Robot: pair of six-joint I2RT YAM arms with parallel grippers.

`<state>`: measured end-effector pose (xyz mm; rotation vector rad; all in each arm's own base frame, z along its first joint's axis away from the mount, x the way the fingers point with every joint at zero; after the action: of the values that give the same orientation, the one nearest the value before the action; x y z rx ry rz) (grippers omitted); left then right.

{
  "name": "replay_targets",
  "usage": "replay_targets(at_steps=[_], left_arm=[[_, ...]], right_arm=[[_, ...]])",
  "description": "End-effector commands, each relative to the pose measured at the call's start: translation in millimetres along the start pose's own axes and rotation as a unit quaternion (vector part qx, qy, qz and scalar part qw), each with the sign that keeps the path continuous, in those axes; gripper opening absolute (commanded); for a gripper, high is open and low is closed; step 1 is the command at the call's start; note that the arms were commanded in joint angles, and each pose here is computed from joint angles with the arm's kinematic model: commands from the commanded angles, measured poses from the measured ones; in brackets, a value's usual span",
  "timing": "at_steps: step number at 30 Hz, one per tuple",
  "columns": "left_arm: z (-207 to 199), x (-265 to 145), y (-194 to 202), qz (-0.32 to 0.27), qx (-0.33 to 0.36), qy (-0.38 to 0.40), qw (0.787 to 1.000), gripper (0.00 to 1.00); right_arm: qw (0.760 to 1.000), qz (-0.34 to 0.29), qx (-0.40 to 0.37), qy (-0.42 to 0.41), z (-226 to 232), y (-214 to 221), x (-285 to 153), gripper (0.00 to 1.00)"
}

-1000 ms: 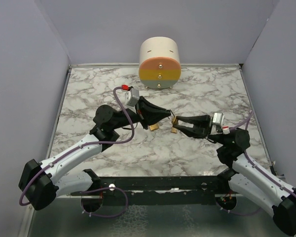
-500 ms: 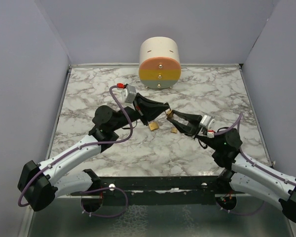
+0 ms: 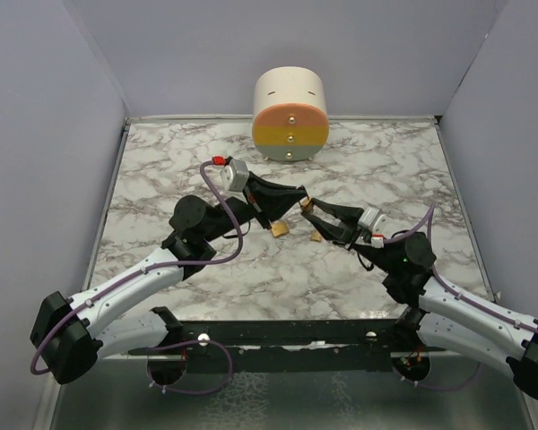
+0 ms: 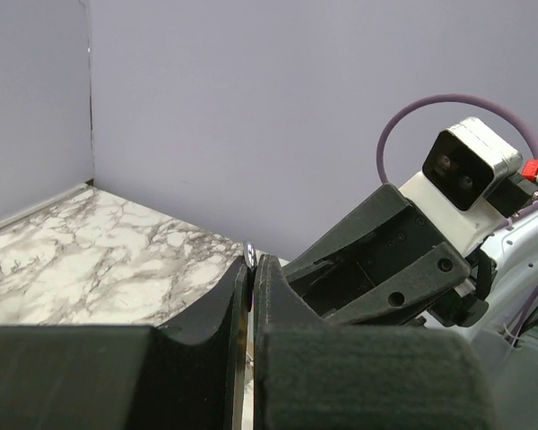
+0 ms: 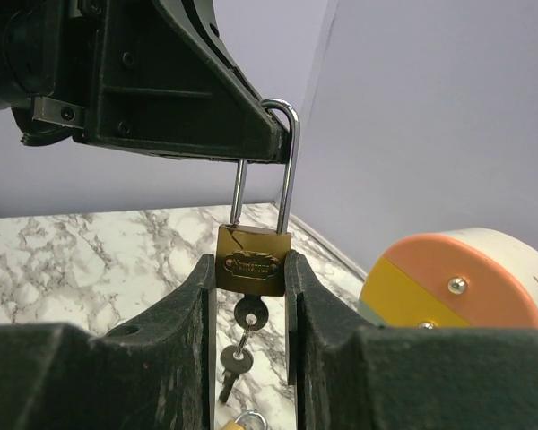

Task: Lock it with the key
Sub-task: Lock the lock.

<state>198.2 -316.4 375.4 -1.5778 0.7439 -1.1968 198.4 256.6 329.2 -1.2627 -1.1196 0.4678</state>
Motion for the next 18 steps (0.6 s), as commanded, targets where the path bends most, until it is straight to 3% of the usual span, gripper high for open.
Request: replay_targets(at_steps=[1,18], left_arm=[[-28,-3,14,0.019,-0.022,0.047,0.998,0.0],[-30,-3,-12,-0.016,-0.056,0.03,0.998,0.0]], right_arm=[[0.999,-0.042,0.016,-0.023,12,-27,11,0.01],[0.998,-0.048,-0.007,-0.028,14,-29,10,0.01]])
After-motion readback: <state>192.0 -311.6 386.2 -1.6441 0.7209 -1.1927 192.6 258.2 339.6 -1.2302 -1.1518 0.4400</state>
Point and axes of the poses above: each gripper's point midway between its finger pads, its own x axis out along the fingers, its own z axis along the line the jaws close on, y = z × x, the point moved 1 cm from there along -x, back along the fingers, and after that the axes turned 13 degrees about x, right-handed, at the moved point
